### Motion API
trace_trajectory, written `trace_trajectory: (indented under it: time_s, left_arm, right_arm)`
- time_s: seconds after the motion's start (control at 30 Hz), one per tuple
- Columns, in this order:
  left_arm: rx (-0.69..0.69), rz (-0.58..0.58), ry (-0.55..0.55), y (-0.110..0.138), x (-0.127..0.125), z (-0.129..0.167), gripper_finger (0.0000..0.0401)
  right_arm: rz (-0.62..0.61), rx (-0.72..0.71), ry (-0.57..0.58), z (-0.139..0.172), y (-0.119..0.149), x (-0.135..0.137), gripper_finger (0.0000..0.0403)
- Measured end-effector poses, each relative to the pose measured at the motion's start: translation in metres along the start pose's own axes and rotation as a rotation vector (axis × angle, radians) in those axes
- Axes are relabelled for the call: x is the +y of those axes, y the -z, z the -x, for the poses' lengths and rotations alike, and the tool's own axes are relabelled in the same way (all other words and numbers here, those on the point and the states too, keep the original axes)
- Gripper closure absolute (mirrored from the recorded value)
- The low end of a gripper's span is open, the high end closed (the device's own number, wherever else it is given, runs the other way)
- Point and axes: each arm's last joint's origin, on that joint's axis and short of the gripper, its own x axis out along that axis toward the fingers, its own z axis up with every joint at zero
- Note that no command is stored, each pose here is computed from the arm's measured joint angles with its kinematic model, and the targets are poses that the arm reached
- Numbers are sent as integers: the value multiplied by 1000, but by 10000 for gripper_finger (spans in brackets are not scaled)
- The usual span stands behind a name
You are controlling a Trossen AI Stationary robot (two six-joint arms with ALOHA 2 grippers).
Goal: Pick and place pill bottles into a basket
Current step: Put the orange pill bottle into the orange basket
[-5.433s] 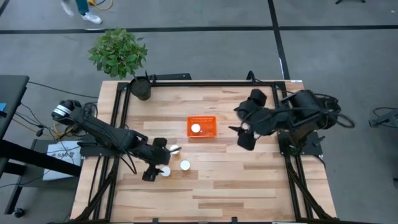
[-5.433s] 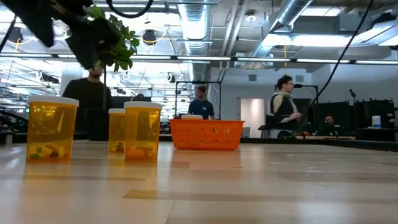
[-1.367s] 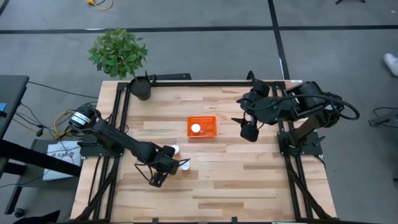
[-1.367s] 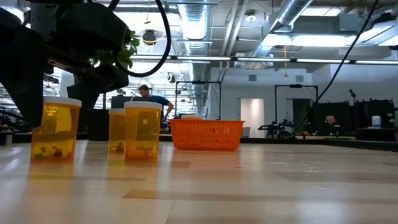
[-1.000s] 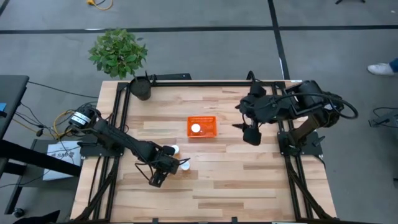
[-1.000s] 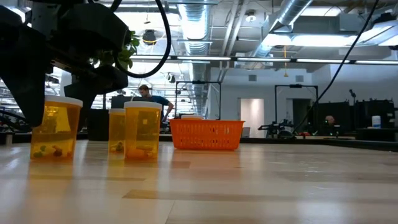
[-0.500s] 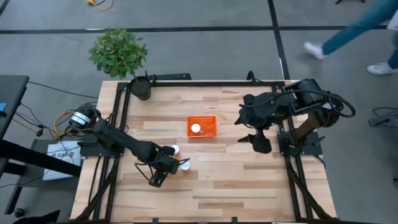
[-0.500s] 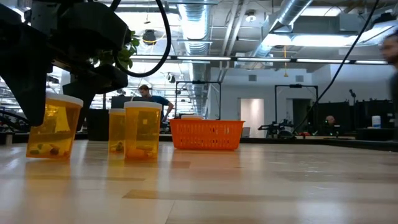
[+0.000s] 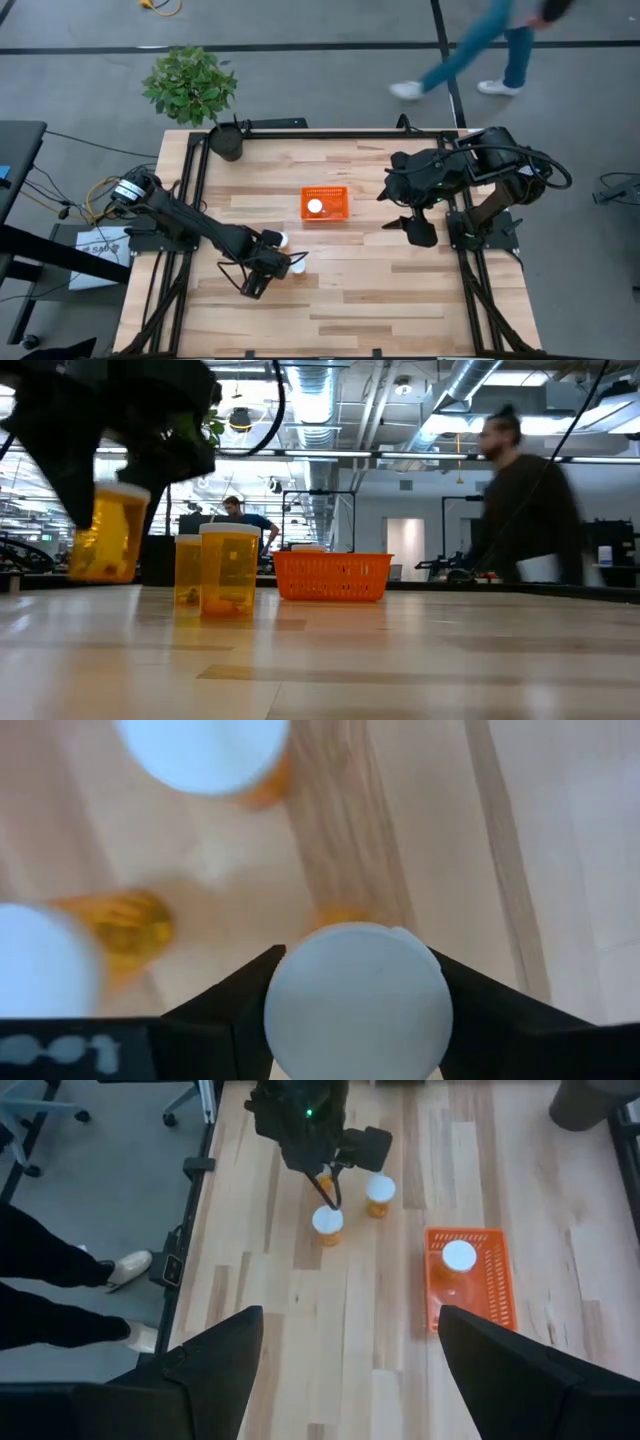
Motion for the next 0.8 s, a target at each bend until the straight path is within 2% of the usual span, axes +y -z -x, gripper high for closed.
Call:
trace_trajectory:
  time_s: [0.4, 0.8]
  left_arm:
    - [-22, 14, -107, -28, 23, 51, 206]
    - [-139, 76, -202, -48, 75, 97, 206]
  right_arm:
    - [41, -47, 10, 19, 7, -7, 106]
    - [48, -130, 36, 53, 21, -21, 106]
